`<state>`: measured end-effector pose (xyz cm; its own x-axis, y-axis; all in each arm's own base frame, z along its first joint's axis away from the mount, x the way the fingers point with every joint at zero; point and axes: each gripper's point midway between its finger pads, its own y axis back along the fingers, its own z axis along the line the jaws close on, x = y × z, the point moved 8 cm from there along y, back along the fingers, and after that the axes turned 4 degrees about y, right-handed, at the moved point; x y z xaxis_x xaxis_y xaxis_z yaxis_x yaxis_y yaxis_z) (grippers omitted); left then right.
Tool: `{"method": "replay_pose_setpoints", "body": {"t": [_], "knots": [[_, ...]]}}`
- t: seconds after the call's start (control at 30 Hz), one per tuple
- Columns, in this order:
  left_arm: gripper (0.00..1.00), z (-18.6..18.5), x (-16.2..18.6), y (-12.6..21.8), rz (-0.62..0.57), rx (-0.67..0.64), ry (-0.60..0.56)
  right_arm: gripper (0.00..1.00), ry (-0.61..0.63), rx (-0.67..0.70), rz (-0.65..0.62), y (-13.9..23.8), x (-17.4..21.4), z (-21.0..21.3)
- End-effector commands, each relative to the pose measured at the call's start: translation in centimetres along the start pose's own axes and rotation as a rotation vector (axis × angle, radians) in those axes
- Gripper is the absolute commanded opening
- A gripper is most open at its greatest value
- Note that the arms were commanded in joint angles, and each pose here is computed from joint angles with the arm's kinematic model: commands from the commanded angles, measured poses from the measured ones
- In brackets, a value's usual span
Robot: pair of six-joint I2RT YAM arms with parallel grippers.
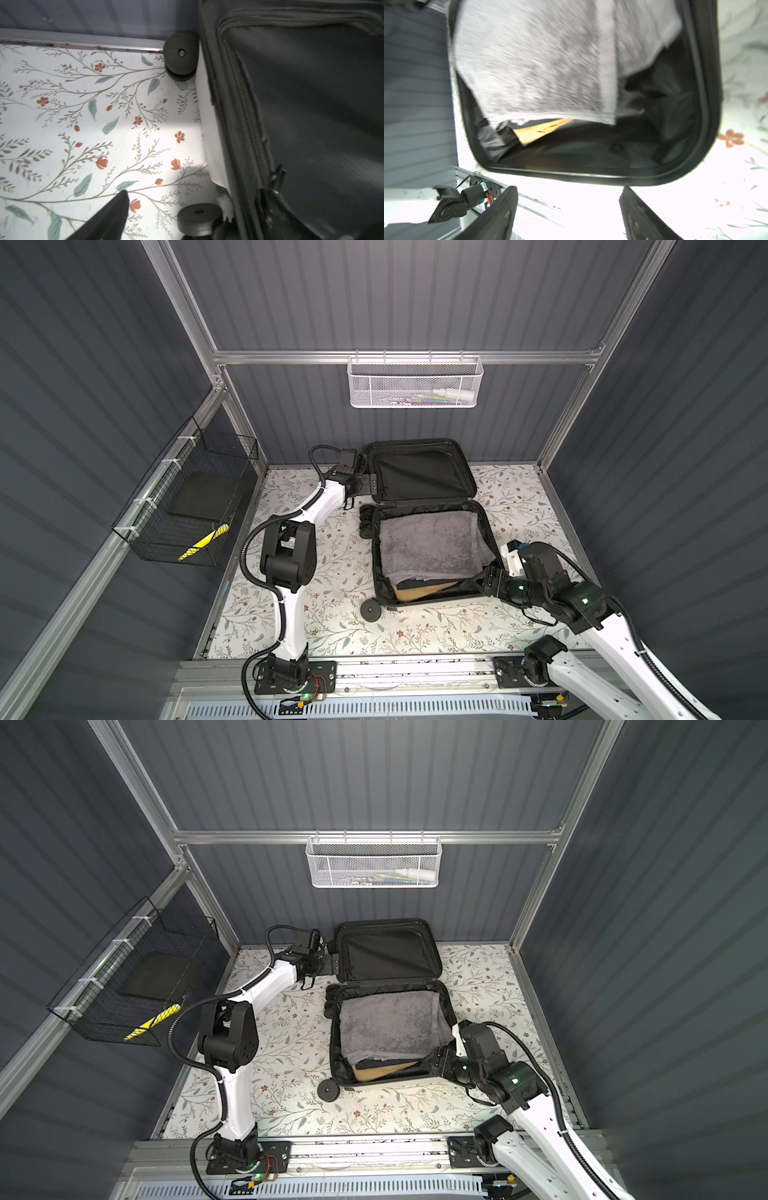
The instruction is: Pack the luggage
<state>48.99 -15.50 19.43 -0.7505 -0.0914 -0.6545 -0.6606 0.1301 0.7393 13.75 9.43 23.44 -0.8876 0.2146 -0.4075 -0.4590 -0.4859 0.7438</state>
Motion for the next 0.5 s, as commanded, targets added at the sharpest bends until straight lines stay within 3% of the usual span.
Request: {"method": "replay_pose_setpoints", "body": {"t": [0.0,0.27,0.47], "knots": [[0.96,0.8,0.6,-0.5,0.045,-0.093,-0.049,0.78,0.087,0.016,0.004,0.7,-0.6,1.4],[0.96,1.2,1.2,0.0,0.049,-0.115,-0.064,0.78,0.422,-0.007,0.084,-2.5,-1.2,10.8],[0.96,1.2,1.2,0.3,0.052,-0.108,-0.074,0.77,0.653,-0.102,0.167,-7.6,1.1,19.5]]}}
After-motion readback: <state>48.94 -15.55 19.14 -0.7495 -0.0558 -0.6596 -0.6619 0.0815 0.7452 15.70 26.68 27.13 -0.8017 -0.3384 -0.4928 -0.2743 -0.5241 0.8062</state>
